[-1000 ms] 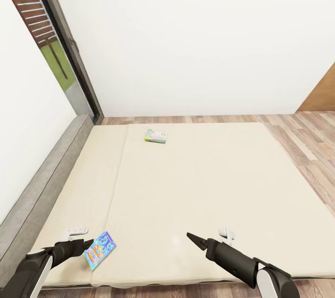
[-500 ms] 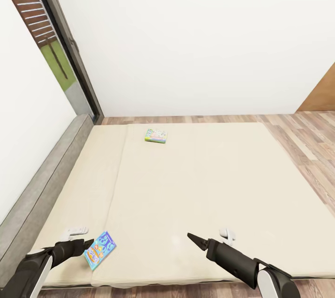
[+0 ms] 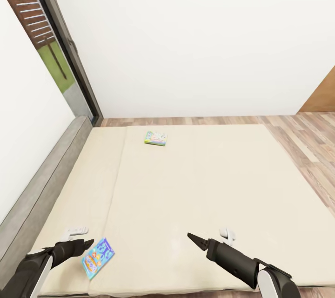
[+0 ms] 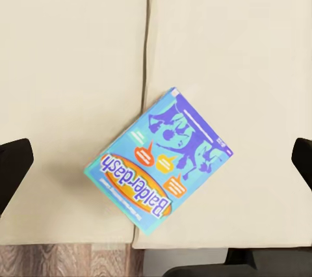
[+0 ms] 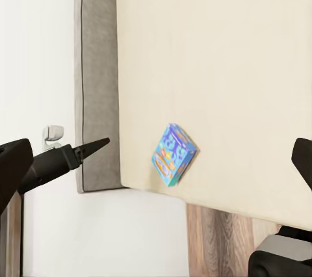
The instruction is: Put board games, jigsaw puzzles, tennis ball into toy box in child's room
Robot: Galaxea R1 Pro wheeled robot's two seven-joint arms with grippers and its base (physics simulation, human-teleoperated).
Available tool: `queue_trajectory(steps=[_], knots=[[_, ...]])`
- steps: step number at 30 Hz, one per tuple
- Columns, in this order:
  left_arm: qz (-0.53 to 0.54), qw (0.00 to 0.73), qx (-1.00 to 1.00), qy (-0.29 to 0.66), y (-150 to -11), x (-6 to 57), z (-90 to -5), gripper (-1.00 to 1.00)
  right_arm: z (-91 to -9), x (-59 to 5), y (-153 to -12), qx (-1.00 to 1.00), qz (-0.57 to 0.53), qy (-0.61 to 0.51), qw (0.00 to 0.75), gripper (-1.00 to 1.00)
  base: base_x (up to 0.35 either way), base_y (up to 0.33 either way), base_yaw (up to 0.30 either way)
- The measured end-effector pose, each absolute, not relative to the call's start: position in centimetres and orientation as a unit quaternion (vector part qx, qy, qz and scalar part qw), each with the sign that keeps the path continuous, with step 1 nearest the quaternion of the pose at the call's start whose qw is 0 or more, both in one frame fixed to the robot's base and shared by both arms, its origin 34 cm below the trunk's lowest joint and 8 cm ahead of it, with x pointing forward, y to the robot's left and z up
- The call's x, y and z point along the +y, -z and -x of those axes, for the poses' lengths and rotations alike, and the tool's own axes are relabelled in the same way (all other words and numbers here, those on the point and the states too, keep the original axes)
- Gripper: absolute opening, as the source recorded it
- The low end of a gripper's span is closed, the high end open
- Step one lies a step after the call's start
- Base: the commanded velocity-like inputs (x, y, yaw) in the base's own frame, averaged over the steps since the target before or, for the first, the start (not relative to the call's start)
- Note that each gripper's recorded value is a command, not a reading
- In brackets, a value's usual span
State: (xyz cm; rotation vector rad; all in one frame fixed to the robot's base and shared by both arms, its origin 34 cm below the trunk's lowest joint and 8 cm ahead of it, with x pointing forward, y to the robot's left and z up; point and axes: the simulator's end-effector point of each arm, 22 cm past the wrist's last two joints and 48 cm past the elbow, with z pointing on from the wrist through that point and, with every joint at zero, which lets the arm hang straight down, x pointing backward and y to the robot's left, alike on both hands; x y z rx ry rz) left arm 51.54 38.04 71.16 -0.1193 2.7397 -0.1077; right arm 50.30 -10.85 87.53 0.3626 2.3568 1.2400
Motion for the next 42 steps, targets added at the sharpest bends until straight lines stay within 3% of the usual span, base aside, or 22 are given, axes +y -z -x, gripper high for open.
queue_trajectory(steps=[42], knots=[[0.043,0.196,0.979,0.039,-71.13,38.02,-51.52,1.0,-50.19,-10.73,-87.2,0.859,-0.128,-0.443,0.222,1.0,0.039,0.016,0.0]])
